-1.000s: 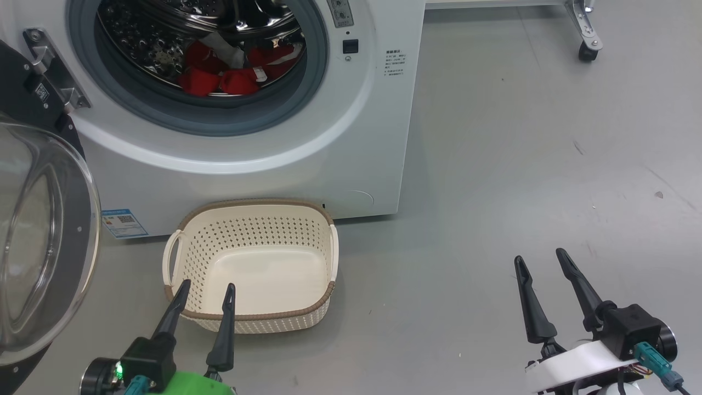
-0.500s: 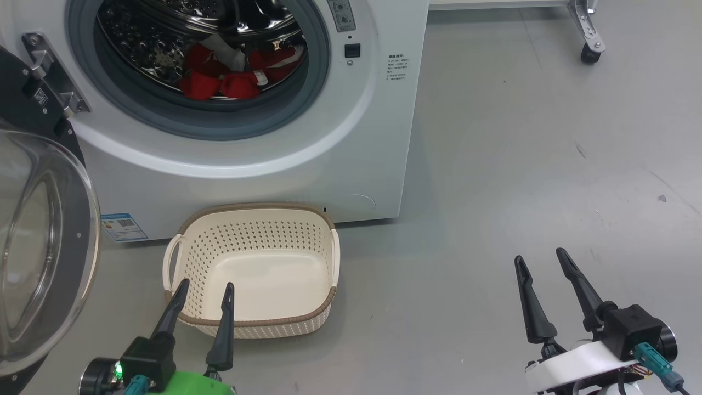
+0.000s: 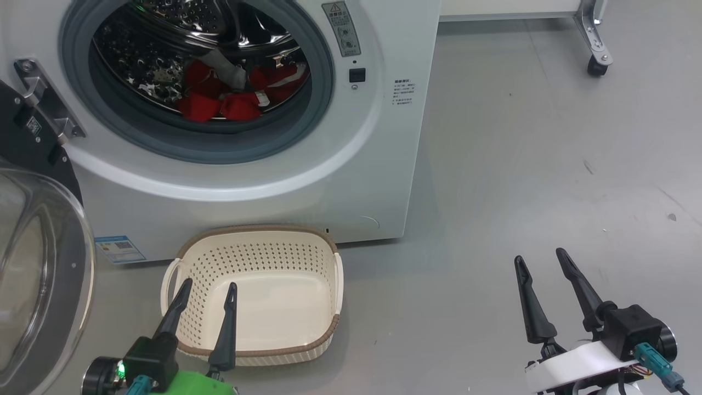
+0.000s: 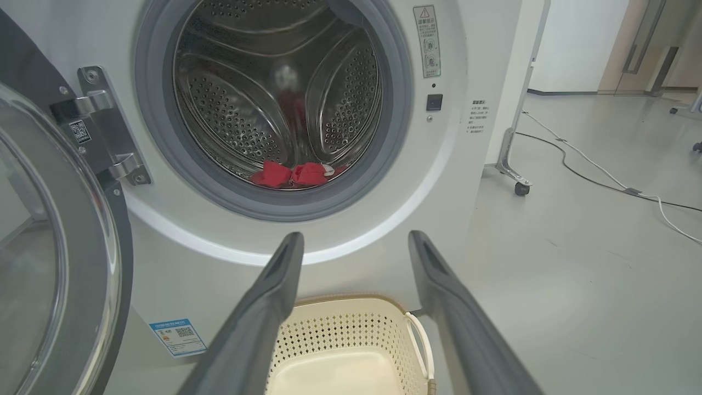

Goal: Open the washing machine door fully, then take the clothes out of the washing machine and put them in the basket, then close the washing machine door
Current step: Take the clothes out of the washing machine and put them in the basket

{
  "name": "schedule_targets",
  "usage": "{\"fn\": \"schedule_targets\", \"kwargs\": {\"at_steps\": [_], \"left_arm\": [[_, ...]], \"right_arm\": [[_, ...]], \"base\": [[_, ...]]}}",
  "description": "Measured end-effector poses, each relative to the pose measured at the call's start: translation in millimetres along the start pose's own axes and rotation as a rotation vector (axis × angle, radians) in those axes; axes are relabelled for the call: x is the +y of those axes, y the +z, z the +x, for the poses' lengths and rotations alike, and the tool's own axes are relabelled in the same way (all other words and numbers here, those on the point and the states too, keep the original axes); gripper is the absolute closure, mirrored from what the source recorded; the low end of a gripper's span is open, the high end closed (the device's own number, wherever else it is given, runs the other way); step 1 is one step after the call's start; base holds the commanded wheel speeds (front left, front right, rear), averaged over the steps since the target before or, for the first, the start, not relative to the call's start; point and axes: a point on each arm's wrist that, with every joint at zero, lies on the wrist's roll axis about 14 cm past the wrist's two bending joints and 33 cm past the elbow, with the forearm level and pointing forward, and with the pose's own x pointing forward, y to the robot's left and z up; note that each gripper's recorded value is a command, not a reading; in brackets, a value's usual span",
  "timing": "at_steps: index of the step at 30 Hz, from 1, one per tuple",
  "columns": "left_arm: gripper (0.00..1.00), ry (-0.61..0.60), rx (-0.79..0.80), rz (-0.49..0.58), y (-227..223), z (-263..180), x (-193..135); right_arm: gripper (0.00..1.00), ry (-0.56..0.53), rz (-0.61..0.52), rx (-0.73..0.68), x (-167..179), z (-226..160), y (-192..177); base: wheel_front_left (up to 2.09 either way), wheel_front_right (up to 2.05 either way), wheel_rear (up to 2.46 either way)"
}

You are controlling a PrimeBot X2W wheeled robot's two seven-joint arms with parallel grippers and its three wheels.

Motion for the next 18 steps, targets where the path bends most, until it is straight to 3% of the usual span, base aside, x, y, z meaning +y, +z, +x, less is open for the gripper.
{"fn": "schedule_targets", "kwargs": {"at_steps": [18], "left_arm": [[0.00,0.011,-0.007,0.008,2.2,-0.7,1.9]], "right_arm": [[0.00,0.006,0.009,0.006,2.9,-2.0,-2.1]], "base": [[0.70,-0.70,0.00]]}}
